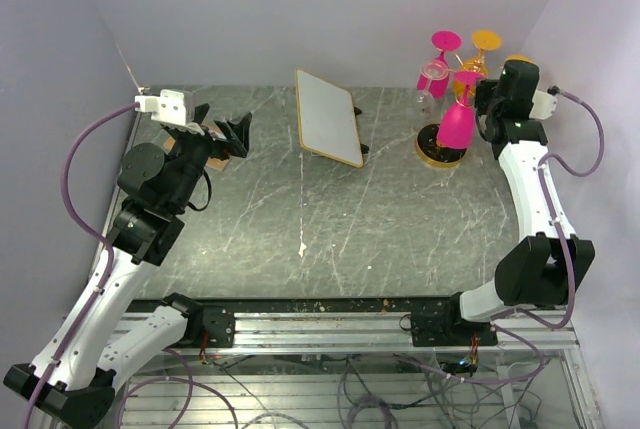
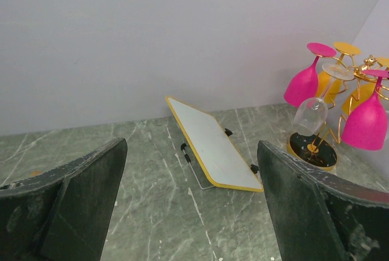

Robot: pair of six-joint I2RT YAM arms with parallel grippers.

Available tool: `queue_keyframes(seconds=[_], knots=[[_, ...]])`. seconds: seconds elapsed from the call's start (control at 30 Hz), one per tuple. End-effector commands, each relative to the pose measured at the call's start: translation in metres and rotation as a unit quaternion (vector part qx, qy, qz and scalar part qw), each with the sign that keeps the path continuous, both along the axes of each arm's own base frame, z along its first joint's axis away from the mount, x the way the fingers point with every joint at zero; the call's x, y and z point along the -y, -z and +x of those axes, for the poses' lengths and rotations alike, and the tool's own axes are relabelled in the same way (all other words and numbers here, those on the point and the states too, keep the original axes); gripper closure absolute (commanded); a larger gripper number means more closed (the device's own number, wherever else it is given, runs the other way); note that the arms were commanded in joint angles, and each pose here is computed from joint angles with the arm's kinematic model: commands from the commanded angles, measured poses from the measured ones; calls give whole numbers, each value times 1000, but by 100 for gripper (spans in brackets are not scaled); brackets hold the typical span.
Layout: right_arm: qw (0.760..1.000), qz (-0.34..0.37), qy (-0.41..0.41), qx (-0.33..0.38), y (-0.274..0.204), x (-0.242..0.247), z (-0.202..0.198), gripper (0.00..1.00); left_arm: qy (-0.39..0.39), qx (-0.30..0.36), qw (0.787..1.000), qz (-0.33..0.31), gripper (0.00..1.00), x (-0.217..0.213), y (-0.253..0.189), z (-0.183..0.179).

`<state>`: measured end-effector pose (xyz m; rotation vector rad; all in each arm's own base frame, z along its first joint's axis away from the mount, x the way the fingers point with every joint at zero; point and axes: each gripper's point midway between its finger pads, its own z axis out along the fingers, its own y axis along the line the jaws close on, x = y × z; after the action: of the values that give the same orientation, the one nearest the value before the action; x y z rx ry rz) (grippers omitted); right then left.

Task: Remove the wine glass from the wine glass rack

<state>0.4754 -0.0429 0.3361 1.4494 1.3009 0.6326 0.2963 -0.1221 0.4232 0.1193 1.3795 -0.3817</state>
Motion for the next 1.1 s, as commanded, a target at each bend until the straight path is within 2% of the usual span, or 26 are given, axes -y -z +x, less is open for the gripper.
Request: queue_keyframes(seconds=[0.0, 0.23, 0.47, 0.67, 0.73, 0.8, 0.97, 1.07], knots=[[999, -11, -29, 24, -17, -3, 11, 100, 0, 26, 1000, -9, 2, -2, -14, -4], [991, -24, -125, 39, -25, -34, 8, 100, 2, 25, 1000, -9, 2, -1, -13, -4], [979, -25, -190, 65, -31, -58, -17, 100, 12, 23, 1000, -12, 2, 3, -12, -3], [944, -42, -308, 113, -39, -99, -44, 100, 29, 18, 999, -18, 2, 11, -9, -2], [923, -60, -355, 137, -43, -114, -54, 100, 39, 15, 999, -20, 2, 15, -8, -2], [891, -93, -406, 178, -50, -130, -66, 100, 52, 12, 998, -25, 2, 20, -6, -2], [786, -149, -544, 254, -63, -178, -111, 100, 100, -25, 994, -40, 2, 42, 11, 2], [747, -152, -587, 273, -69, -201, -133, 100, 165, -71, 981, -75, 2, 66, 29, -5]])
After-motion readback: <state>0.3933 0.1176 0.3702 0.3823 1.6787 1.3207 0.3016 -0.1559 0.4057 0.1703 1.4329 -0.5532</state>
